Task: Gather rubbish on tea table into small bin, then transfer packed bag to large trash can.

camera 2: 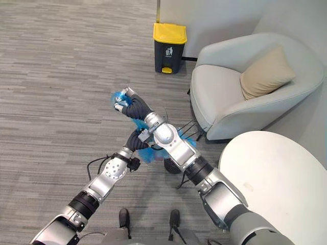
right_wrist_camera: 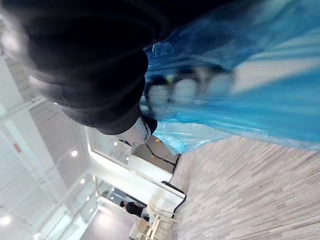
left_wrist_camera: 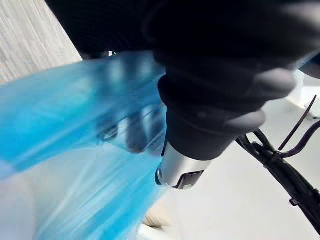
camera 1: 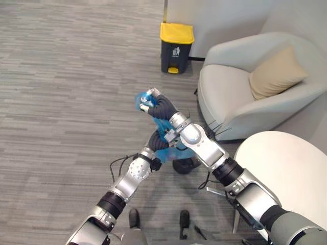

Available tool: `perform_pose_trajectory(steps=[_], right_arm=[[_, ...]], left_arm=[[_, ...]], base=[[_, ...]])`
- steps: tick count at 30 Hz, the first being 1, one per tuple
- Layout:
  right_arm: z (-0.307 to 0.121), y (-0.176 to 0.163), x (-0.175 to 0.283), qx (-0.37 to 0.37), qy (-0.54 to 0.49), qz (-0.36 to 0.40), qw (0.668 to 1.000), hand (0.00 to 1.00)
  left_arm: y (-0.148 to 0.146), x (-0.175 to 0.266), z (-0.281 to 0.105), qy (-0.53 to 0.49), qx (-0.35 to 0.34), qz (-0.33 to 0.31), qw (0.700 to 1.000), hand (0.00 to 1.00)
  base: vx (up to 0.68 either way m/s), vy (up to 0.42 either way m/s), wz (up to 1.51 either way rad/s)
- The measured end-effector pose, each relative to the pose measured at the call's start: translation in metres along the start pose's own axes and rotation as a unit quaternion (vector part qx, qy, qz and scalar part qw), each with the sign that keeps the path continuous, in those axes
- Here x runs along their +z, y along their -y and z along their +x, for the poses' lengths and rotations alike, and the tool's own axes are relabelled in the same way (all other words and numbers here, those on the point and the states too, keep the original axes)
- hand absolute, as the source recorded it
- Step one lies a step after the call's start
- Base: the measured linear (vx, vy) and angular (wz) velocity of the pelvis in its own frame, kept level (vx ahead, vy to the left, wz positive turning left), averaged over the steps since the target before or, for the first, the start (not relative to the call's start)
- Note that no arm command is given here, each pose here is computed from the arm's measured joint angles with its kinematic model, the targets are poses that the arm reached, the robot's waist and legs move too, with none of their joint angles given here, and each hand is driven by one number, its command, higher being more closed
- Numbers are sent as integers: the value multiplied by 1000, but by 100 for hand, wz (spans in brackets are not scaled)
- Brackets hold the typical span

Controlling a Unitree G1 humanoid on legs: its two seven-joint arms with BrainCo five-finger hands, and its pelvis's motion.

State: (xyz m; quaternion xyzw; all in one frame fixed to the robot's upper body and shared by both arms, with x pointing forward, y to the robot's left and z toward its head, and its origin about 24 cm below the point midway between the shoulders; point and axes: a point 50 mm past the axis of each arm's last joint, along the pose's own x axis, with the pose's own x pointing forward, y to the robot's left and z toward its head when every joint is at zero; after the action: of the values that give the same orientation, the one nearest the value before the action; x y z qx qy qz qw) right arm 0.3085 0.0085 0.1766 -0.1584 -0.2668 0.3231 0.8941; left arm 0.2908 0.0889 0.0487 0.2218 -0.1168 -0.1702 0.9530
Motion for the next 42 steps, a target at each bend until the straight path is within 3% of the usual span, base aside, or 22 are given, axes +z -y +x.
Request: perform_pose_trajectory(steps=[7,15,20,28,33,36,39,42], right_arm=[[-6,-11,16,22,49,12,999,0],[-51,-1,6,-33,46,18,998,0],[-101,15,-19,-93,-17,2,996,0],[-201,11,-62,-105,-203,-81,970,0],[-270,-6,-111,-147,-376,-30,914,0],[-320,-20,-132,-219,-470,86,851,0],[-356,-31,-140,-251,-526,135,801,0],[-373,-35,-141,-260,-555,141,778,0]], left_arm=[[9,2,1,-12,18,-72,997,100],[1,-19,-21,-67,82,-116,988,100],[-12,-31,-49,-97,138,-139,976,100],[-30,-50,-88,-145,202,-147,958,100],[-32,-69,-114,-196,227,-150,942,100],[-35,-98,-143,-273,245,-148,918,100],[-29,-116,-174,-337,243,-156,896,100],[-20,-125,-194,-378,227,-163,882,100]], base=[[-9,0,-1],[-12,4,-3],[-13,0,-2],[10,-2,2],[-1,-12,11],[-1,1,4],[4,13,10],[8,32,26]])
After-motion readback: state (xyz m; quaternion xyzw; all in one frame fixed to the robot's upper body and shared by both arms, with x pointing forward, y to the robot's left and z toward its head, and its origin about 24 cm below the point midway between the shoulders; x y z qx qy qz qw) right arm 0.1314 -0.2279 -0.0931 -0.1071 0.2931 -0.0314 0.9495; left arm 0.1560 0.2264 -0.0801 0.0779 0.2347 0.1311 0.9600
